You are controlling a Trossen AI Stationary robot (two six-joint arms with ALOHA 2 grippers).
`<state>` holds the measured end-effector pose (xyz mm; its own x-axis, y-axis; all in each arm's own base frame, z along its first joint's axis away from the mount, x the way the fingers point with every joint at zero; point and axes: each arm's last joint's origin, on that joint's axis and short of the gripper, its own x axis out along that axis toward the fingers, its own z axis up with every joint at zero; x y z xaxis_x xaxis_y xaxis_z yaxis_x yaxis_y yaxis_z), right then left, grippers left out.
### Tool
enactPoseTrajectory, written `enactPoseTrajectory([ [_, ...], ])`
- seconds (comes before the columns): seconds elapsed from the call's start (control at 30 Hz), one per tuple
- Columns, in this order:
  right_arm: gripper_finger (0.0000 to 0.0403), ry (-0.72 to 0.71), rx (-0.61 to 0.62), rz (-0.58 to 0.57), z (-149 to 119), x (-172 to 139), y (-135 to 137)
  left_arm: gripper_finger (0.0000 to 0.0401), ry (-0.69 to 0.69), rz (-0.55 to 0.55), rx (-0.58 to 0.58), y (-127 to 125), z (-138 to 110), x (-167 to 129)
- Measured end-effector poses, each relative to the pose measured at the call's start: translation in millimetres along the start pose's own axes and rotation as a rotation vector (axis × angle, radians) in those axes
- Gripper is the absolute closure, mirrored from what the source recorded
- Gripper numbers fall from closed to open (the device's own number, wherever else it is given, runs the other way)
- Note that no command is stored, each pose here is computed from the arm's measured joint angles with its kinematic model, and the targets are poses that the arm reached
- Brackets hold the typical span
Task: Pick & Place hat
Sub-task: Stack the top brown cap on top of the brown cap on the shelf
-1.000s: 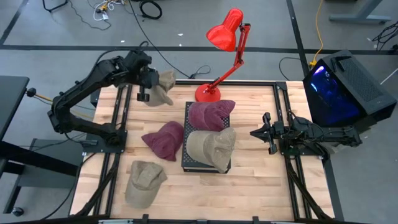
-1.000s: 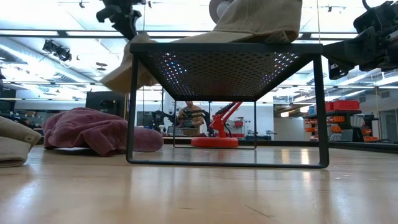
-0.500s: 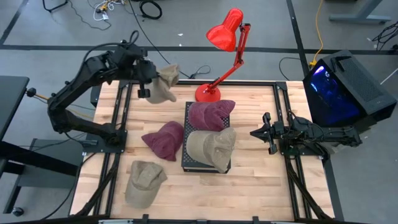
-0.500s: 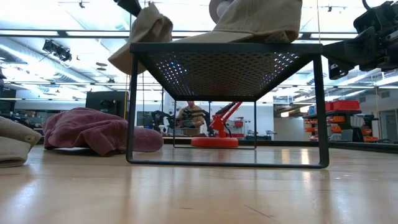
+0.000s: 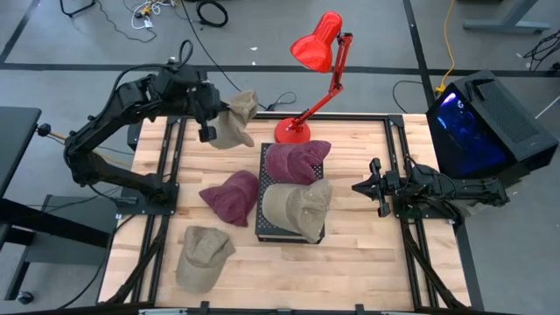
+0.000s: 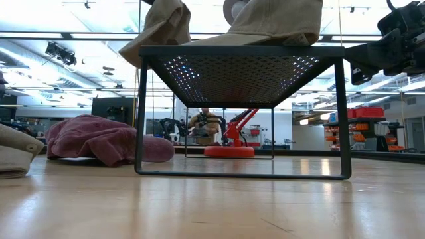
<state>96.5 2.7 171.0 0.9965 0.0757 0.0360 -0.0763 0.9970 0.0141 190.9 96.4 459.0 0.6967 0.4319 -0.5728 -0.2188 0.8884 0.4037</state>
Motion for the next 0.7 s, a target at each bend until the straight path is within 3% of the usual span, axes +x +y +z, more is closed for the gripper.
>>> enactPoseTrajectory([
  [0.33, 0.0376, 0.0, 0.0, 0.0, 0, 0, 0, 0.0396, -0.036, -0.083, -0.143, -21, 10, -3],
  [0.7, 0.0376, 0.0, 0.0, 0.0, 0, 0, 0, 0.0396, -0.193, -0.21, -0.052, -58, 33, -14],
])
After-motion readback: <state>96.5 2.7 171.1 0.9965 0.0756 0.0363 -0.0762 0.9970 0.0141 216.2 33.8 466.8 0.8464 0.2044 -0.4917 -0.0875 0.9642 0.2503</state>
